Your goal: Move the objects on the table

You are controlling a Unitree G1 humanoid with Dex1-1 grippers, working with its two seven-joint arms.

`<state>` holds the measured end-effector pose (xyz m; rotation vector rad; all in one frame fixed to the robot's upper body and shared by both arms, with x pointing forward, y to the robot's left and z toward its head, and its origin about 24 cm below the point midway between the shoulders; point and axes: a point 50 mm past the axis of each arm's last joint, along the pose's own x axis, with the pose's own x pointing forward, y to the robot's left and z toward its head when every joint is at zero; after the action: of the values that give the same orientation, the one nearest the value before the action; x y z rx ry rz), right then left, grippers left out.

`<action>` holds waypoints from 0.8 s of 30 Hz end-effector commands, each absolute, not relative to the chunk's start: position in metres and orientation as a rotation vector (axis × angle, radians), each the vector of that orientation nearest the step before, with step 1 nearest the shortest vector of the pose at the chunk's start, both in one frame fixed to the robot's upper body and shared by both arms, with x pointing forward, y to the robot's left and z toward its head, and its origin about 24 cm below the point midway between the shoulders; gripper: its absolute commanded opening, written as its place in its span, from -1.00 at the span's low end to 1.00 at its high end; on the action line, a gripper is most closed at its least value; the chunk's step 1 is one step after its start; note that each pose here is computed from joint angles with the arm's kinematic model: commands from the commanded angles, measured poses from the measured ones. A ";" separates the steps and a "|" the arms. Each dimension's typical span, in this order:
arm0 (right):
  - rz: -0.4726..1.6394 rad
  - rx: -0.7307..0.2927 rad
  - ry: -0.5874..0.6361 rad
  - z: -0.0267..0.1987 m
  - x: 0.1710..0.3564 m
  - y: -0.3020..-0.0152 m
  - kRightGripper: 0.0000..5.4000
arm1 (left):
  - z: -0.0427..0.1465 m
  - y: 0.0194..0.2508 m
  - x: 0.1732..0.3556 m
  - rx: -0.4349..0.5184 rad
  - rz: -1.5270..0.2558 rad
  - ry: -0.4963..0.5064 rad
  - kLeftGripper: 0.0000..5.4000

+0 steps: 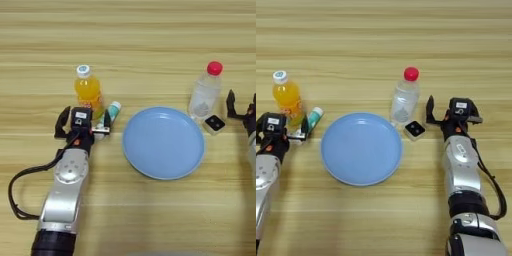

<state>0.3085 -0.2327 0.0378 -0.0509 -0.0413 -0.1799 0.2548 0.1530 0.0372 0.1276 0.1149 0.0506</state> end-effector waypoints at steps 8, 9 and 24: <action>-0.183 -0.059 -0.062 0.044 0.313 -0.235 1.00 | 0.037 0.154 0.263 0.102 0.046 0.089 1.00; -0.183 -0.060 -0.061 0.044 0.313 -0.235 1.00 | 0.036 0.153 0.264 0.104 0.038 0.088 1.00; -0.182 -0.060 -0.062 0.044 0.313 -0.234 1.00 | 0.031 0.152 0.275 0.071 0.016 0.059 1.00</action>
<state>0.3085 -0.2332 0.0361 -0.0515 -0.0353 -0.1810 0.2709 0.1518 0.0296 0.0869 0.0745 0.0224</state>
